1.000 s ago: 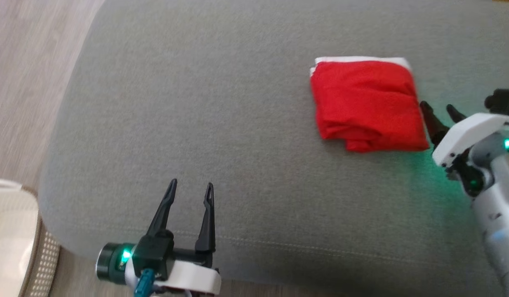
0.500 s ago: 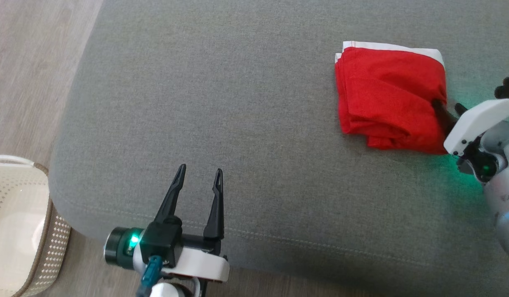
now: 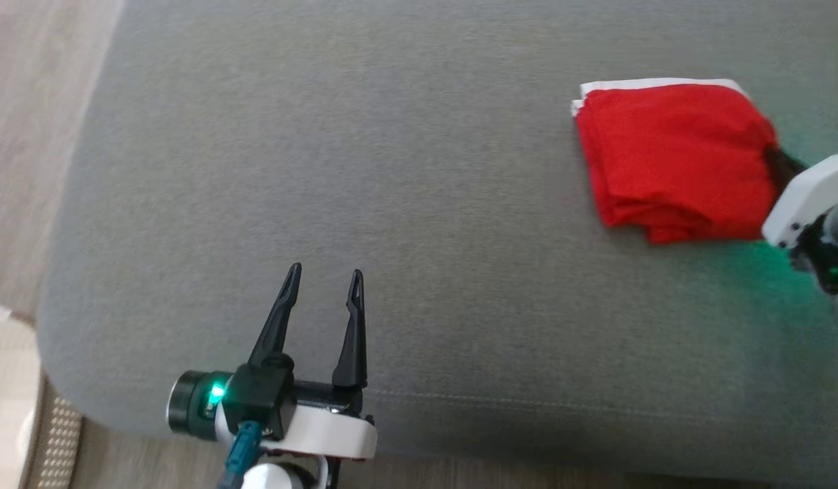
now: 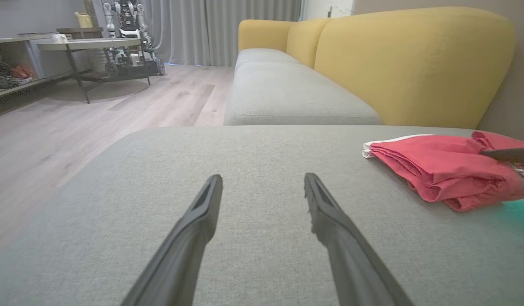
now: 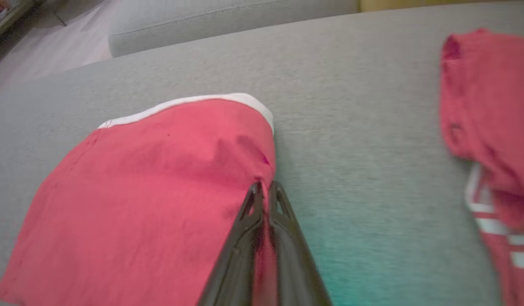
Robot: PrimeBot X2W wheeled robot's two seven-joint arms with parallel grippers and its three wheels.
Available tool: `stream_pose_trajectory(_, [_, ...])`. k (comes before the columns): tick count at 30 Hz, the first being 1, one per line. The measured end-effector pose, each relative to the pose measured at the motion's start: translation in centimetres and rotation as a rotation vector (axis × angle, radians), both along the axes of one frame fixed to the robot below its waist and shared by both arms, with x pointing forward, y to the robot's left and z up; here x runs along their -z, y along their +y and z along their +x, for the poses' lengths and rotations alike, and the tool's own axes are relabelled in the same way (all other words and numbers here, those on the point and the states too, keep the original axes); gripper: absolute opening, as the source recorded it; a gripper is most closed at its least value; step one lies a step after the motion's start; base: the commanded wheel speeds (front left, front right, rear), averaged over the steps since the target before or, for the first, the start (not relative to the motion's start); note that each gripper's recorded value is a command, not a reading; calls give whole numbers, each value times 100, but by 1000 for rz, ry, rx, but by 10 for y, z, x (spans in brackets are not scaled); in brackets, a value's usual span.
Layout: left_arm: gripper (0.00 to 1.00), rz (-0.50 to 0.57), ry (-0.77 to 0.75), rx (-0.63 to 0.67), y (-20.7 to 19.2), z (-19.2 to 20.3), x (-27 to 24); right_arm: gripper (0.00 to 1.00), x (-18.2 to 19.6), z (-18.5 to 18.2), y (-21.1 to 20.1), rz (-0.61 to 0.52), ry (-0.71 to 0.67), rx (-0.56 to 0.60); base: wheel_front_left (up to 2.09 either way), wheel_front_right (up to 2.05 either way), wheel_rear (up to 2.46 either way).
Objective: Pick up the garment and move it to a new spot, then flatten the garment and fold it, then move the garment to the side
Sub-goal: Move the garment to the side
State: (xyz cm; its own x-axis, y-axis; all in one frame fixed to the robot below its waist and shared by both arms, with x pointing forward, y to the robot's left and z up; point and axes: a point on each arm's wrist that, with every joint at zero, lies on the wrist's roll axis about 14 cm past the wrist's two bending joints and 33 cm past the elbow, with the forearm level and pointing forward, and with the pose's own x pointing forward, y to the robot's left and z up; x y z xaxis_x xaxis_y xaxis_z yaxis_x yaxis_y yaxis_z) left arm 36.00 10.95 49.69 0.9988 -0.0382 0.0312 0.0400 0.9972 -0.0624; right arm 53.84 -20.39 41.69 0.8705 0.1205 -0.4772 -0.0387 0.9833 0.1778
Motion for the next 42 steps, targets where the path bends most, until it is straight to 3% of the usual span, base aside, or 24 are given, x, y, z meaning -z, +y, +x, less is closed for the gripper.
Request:
stream_pose_trajectory(13, [100,-21,-9,131,-39,26,4,0,-78,10,-144,-273,-212,221,0,0,0])
stream_pose_trajectory(28, [100,-38,21,193,-57,55,24,0,-113,22,-217,-587,-254,255,0,0,0])
stream_pose_trajectory(29, [100,-38,19,194,-58,56,24,7,-115,23,-219,-601,-255,254,0,0,0])
stream_pose_trajectory(30, [100,-38,16,195,-58,57,23,33,-115,23,-220,-615,-252,249,0,0,0])
stream_pose_trajectory(31, [100,-37,15,194,-58,58,23,93,-115,23,-221,-626,-249,247,0,0,0])
stream_pose_trajectory(32, [100,-37,16,194,-57,58,24,100,-115,22,-222,-638,-247,246,0,0,0])
stream_pose_trajectory(39, [100,-34,-4,191,-55,53,14,100,-159,22,-226,-798,-338,225,0,0,0])
stream_pose_trajectory(42, [100,-29,-25,186,-53,48,5,100,-168,19,-203,-820,-406,209,0,0,0])
